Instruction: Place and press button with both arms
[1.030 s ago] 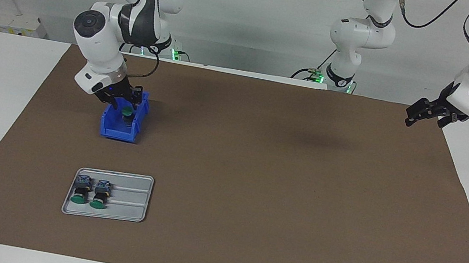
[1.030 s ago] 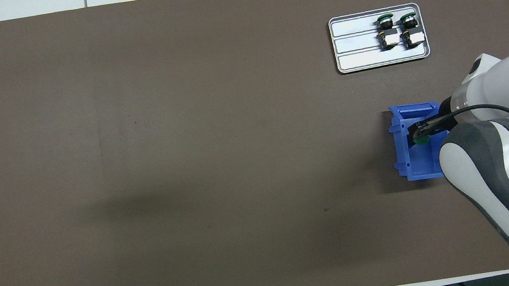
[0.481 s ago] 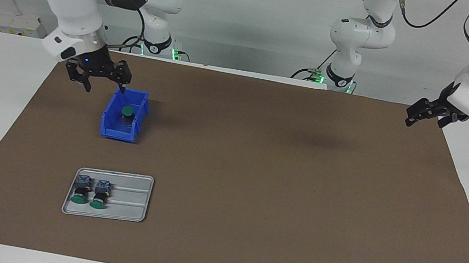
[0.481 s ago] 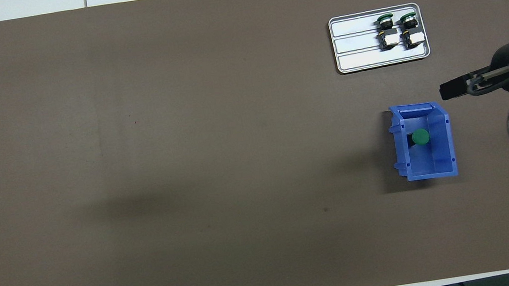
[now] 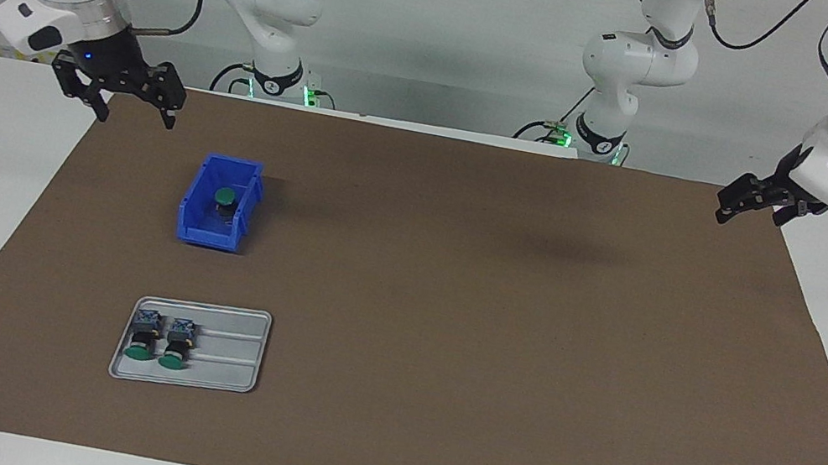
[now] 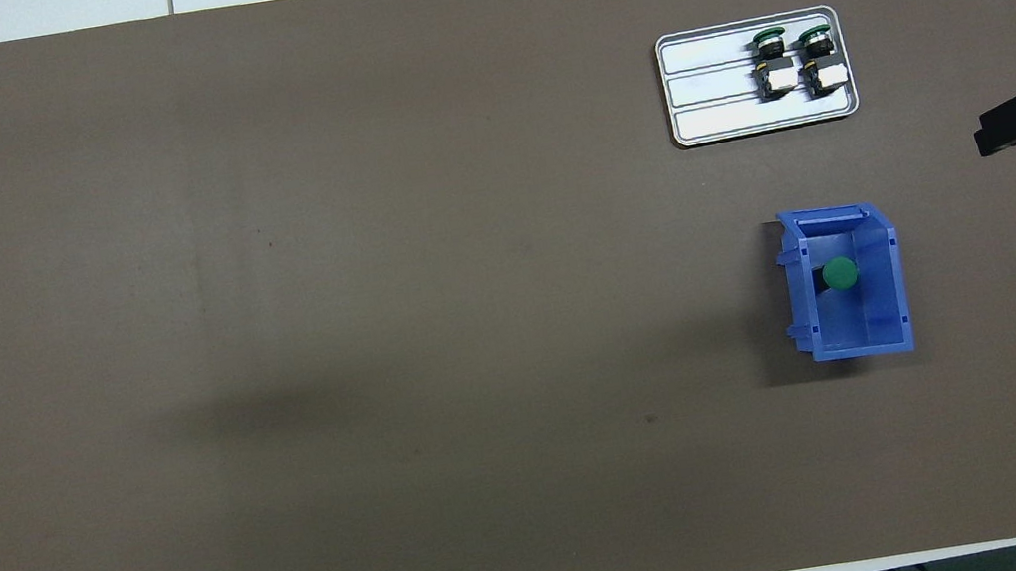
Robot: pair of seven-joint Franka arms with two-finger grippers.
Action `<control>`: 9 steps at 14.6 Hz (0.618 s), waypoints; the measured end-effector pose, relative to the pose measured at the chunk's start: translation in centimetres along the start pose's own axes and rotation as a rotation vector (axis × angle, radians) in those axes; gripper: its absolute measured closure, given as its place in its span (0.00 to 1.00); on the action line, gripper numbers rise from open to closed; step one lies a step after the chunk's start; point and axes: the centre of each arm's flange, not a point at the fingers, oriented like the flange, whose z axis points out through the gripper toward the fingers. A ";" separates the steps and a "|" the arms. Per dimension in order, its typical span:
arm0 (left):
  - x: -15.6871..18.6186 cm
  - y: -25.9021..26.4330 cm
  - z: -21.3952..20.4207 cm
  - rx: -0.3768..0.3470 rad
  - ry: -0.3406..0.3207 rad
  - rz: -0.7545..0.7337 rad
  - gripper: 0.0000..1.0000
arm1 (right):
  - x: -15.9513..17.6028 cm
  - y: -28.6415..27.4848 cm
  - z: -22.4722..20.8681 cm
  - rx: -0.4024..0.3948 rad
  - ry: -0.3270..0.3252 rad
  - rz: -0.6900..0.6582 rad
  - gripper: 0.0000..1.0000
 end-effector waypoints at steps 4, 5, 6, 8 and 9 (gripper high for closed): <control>0.0 0.0 0.0 0.000 0.000 0.000 0.00 | -0.3 0.9 -0.5 -0.002 0.001 0.014 0.01; 0.0 0.0 0.0 0.000 0.000 0.000 0.00 | -0.5 1.3 -0.6 0.001 -0.001 0.019 0.01; 0.0 0.0 0.0 0.000 0.000 0.000 0.00 | -0.7 1.7 -0.6 0.004 -0.005 0.026 0.01; 0.0 0.0 0.0 0.000 0.000 0.000 0.00 | -0.9 2.4 -0.6 0.007 -0.012 0.038 0.01; 0.0 0.0 0.0 0.000 0.000 0.000 0.00 | -0.9 2.6 -0.5 0.009 -0.016 0.042 0.01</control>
